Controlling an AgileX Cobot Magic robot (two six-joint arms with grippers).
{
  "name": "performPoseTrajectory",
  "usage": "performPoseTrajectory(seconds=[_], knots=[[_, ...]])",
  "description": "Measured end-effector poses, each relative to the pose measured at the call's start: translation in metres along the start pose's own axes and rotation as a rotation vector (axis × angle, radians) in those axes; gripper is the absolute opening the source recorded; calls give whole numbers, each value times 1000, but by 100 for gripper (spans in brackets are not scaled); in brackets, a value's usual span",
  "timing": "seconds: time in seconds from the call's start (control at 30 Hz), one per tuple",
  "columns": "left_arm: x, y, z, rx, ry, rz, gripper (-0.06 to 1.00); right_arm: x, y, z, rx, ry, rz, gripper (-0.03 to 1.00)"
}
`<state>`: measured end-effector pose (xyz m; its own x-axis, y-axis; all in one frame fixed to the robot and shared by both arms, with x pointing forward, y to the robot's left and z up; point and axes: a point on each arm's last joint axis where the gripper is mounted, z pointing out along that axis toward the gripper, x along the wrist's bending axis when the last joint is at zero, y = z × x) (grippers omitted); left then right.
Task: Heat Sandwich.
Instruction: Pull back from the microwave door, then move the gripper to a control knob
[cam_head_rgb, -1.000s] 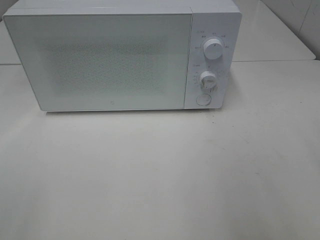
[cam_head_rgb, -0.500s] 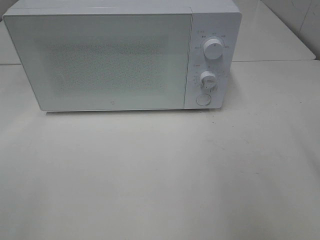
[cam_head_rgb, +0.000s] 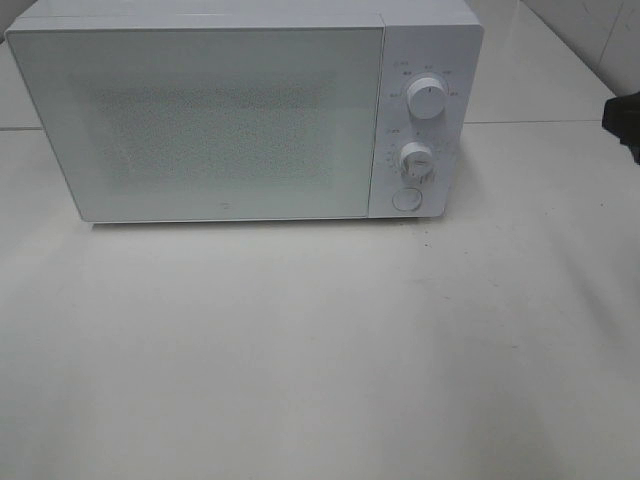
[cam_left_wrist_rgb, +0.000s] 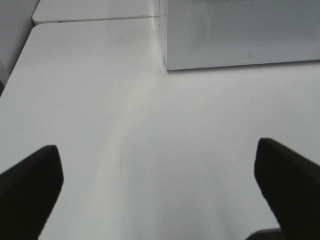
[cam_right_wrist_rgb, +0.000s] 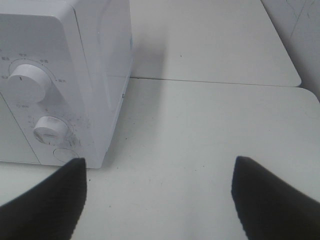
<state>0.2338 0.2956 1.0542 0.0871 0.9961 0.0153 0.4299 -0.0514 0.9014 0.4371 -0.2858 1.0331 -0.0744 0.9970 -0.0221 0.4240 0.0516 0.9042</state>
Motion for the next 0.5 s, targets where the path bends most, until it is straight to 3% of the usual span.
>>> performPoseTrajectory(seconds=[0.5], knots=[[0, 0, 0, 0, 0, 0, 99, 2, -26, 36, -151, 11, 3, 77]])
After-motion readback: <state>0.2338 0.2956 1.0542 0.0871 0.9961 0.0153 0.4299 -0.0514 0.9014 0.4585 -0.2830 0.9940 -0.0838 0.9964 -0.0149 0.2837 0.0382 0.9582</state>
